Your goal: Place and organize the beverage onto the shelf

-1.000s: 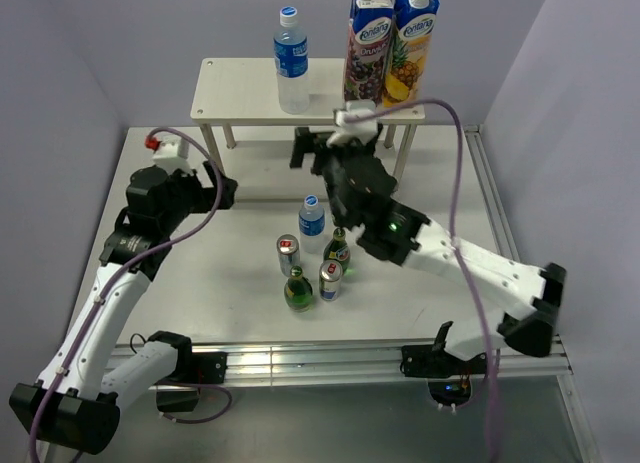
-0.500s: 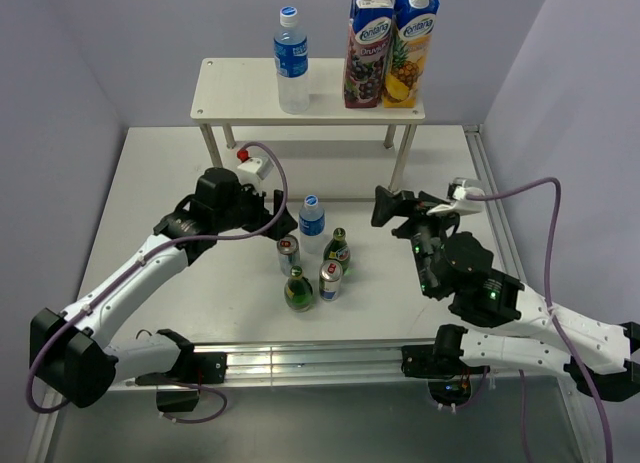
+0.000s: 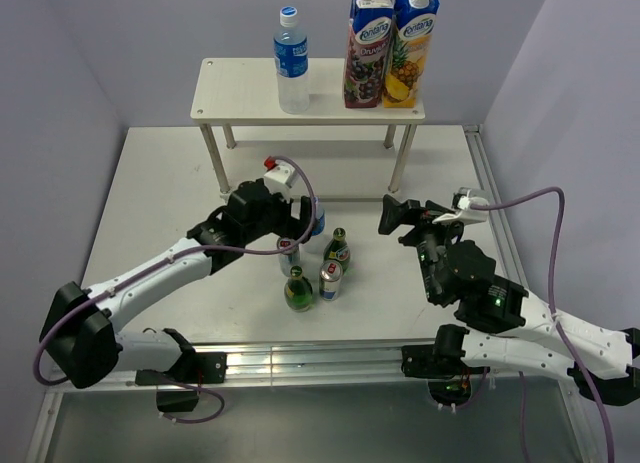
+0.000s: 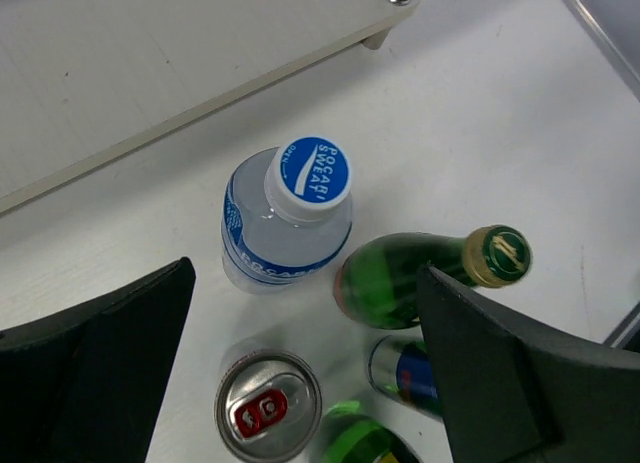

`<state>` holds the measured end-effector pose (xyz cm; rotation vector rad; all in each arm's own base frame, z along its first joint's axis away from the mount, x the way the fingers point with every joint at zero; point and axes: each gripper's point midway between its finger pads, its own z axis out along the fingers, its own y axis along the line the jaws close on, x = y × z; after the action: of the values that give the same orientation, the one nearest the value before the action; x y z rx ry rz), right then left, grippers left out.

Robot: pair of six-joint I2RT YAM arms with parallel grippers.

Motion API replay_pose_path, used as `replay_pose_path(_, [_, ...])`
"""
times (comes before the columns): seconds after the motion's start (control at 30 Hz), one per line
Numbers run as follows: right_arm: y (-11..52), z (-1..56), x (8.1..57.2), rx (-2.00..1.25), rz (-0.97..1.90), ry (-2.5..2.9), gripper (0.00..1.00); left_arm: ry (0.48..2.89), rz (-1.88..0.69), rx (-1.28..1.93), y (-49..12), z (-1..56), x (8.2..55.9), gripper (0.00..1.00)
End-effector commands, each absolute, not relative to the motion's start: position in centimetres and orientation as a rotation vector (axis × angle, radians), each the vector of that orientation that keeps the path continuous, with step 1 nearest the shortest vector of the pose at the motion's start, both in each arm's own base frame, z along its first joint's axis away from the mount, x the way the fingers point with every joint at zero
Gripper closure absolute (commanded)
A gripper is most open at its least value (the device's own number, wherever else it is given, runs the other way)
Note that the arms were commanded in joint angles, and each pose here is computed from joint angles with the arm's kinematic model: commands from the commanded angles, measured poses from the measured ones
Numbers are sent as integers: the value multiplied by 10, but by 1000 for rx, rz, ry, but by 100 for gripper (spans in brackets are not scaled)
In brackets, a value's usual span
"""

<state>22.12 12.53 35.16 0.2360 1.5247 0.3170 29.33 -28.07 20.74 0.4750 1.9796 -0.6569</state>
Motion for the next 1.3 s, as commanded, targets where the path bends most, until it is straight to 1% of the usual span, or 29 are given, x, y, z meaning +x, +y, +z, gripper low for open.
replay_pose_path(0.0, [112,351,219,277,295,1513,0,1892,-641,405,-288,211,314,1])
replay_pose_path(0.2, [109,349,218,286,294,1514,0,1923,-607,399,-297,186,328,1])
replay_pose_path(0.5, [117,343,222,264,260,1527,0,1918,-596,381,-310,164,345,1])
replay_pose_path(0.57, [117,342,223,259,250,1531,0,1927,-596,385,-313,158,347,2])
replay_pose_path(0.67, [116,341,224,263,239,1533,0,1950,-600,385,-316,147,349,11])
replay_pose_path(0.7, [116,340,224,261,235,1535,0,1958,-602,385,-317,144,349,18])
replay_pose_path(0.77, [114,340,224,267,231,1534,0,1964,-601,378,-316,142,348,26])
replay_pose_path(0.8, [113,341,224,268,232,1533,0,1969,-601,377,-316,141,348,38])
replay_pose_path(0.87, [113,341,224,270,232,1532,0,1970,-595,368,-315,143,348,56])
replay_pose_path(0.9, [113,341,224,268,230,1533,0,1975,-589,361,-314,147,349,76])
replay_pose_path(0.97, [113,341,224,272,228,1532,0,1982,-555,333,-308,152,352,96])
replay_pose_path(1.0, [113,341,225,270,226,1533,0,1988,-536,319,-305,162,352,100])
replay_pose_path(1.07, [113,341,225,271,227,1533,0,1982,-498,287,-298,178,355,100])
replay_pose_path(1.1, [113,341,225,271,225,1533,0,1948,-504,272,-298,203,357,100])
replay_pose_path(1.17, [113,342,225,271,228,1531,0,1977,-440,256,-285,217,354,100])
replay_pose_path(1.2, [112,343,225,275,227,1529,0,1928,-452,236,-285,251,357,100])
replay_pose_path(1.23, [112,343,224,276,226,1528,0,1958,-406,249,-277,255,353,100])
replay_pose_path(1.27, [111,345,224,282,232,1524,0,1904,-399,218,-273,292,359,100])
